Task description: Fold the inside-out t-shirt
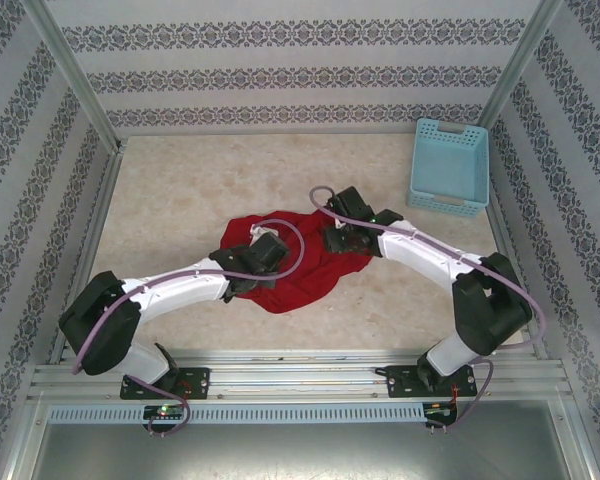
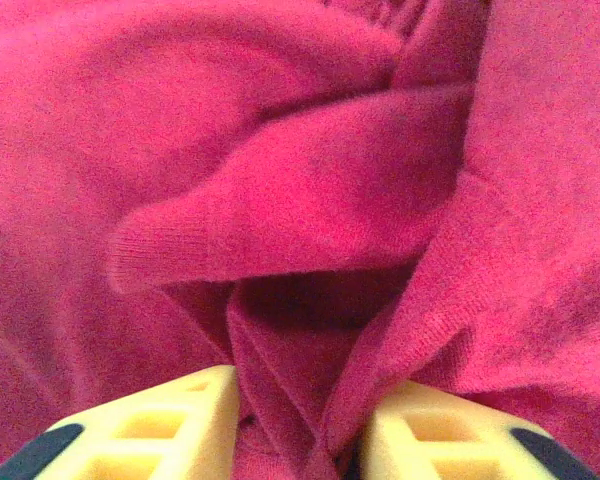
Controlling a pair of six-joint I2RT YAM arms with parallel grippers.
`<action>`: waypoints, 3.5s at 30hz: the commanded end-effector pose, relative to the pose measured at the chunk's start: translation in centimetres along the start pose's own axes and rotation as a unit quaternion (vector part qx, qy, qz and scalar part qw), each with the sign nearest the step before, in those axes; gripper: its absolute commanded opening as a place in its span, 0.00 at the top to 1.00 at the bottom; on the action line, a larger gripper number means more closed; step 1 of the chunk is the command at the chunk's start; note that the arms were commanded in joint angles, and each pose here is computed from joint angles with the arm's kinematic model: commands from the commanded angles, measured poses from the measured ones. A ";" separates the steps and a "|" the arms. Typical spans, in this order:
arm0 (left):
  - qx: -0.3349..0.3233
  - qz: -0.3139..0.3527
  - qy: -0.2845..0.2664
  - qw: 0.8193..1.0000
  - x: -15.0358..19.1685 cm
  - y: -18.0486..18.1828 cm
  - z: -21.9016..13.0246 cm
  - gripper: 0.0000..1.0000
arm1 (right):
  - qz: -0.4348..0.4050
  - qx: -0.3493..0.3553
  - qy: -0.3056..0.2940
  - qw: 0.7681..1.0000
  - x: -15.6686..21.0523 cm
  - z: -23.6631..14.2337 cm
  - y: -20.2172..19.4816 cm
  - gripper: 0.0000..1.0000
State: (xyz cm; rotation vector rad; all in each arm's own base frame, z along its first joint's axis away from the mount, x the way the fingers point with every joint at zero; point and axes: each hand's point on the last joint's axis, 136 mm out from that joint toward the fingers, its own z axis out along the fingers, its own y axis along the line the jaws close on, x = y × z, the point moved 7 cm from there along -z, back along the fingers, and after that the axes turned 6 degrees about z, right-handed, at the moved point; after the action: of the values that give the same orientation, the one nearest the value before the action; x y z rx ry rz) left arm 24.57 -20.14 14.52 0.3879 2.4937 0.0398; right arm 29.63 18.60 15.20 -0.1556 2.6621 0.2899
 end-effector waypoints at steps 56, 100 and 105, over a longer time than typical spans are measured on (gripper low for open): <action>0.112 -0.163 -0.042 0.979 0.2 -0.2 3.3 0.45 | 0.007 -0.098 0.010 0.995 -0.8 3.4 3.7 0.67; 0.100 -0.187 -0.027 0.977 3.2 1.9 3.8 0.45 | -0.003 -0.025 0.002 1.000 -2.0 4.8 3.8 0.68; 0.100 -0.187 -0.026 0.977 3.3 1.9 3.9 0.46 | -0.016 -0.047 0.001 0.999 -2.0 4.6 5.7 0.60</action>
State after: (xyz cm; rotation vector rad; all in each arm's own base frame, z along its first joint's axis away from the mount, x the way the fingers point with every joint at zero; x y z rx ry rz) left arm 24.52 -18.03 9.31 0.0312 2.5091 -0.3594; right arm 32.24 24.03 12.24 -0.1902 2.6676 0.3876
